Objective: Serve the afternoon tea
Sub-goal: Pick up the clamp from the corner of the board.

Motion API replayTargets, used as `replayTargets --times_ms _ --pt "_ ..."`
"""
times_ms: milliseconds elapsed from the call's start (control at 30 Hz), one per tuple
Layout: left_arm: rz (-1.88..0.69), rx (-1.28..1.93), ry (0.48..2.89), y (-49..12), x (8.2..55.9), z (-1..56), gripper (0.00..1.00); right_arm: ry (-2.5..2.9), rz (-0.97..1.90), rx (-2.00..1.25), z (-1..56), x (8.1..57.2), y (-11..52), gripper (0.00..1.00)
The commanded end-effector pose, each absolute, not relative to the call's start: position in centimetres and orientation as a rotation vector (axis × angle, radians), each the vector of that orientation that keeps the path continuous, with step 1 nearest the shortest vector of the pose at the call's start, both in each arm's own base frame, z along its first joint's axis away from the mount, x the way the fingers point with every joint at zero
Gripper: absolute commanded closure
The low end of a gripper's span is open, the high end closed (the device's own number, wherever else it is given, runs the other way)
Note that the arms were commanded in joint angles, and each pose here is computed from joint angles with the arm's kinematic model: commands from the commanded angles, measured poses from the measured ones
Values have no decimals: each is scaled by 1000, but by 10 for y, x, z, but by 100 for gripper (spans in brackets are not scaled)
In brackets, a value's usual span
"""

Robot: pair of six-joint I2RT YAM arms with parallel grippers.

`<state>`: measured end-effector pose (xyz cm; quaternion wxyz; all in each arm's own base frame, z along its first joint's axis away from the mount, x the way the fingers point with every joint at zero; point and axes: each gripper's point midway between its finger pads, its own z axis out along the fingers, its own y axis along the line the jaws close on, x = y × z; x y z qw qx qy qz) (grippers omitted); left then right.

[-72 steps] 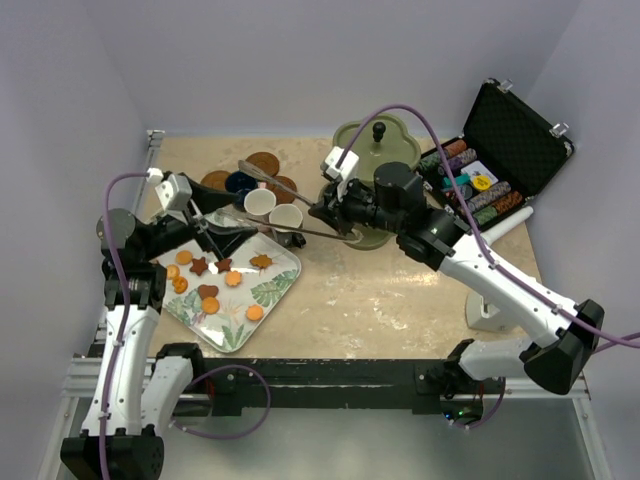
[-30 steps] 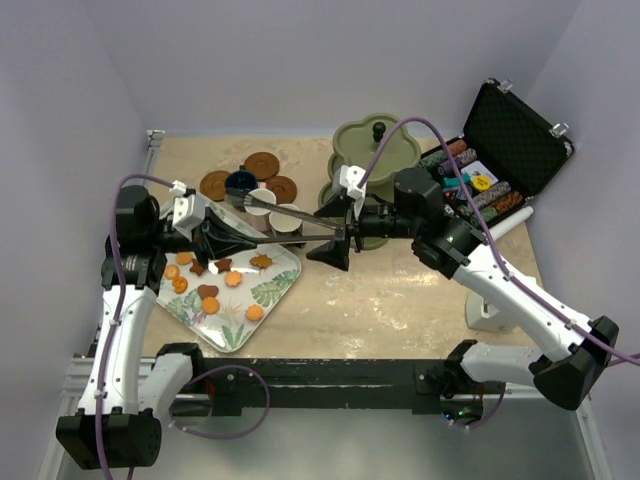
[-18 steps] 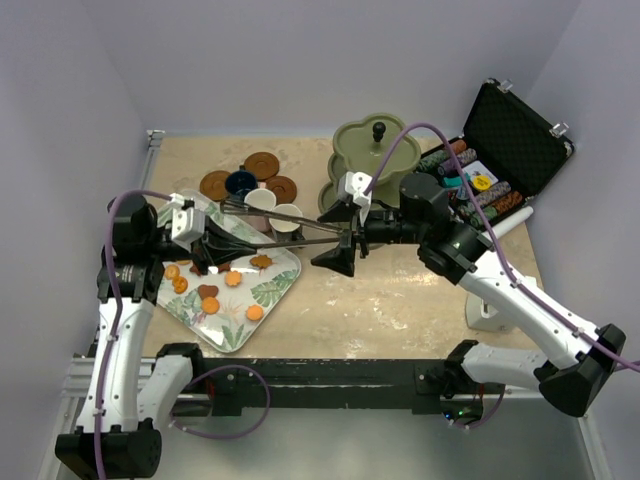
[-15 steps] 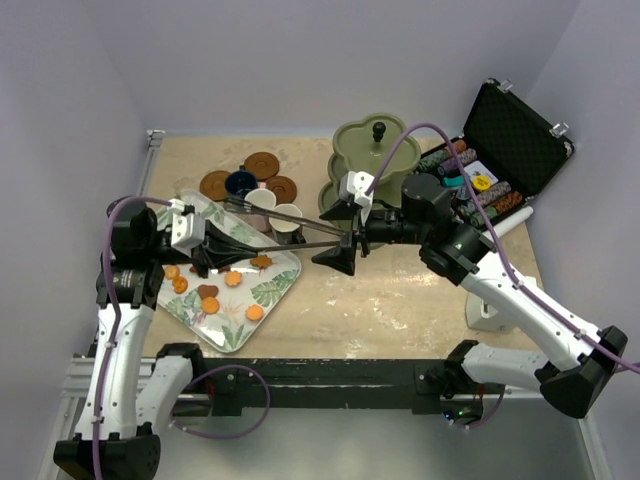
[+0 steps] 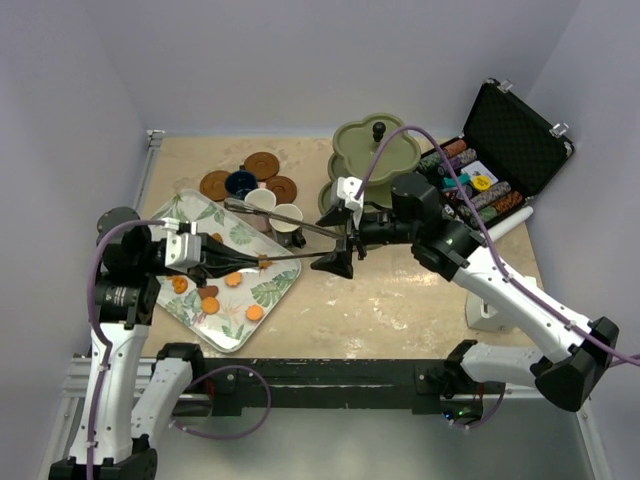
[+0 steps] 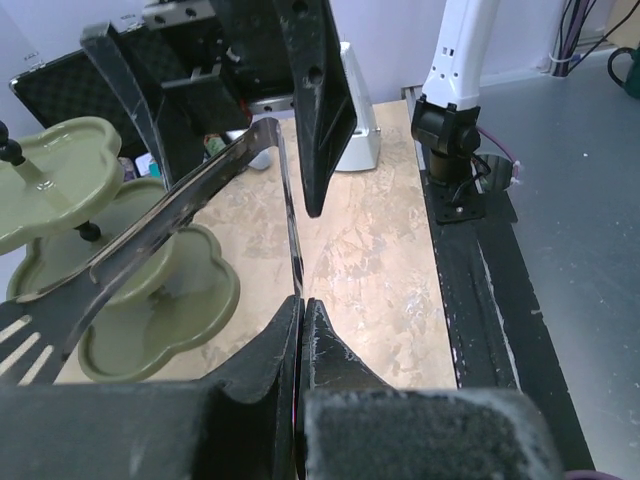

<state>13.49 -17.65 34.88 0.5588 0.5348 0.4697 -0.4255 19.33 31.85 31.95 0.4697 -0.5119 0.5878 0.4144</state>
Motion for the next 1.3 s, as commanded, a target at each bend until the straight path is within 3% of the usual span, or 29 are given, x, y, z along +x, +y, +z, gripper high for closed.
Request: replayTargets --times_ms 0,333,500,633,700,933,1167,1267 --pt "-1126 1425 889 -179 87 370 100 1391 1067 -1327 321 189 327 2" --pt "-1154 1408 909 -180 98 366 100 1361 1096 -1337 324 186 331 9" --pt "-1171 1394 921 -180 106 368 100 1364 1065 -1298 328 189 328 30" --pt "-1186 1377 929 -181 114 373 100 1377 1038 -1254 330 194 325 39" --pt "-1186 1367 926 -182 120 376 100 1387 1011 -1218 331 198 323 39" --pt "-1210 1336 940 -183 131 378 100 1399 1009 -1218 325 195 324 24" --pt "-1216 1331 945 -183 134 379 100 1416 1020 -1249 313 190 333 23" --pt "-1217 1326 948 -183 135 380 100 1422 1017 -1249 311 190 334 29"
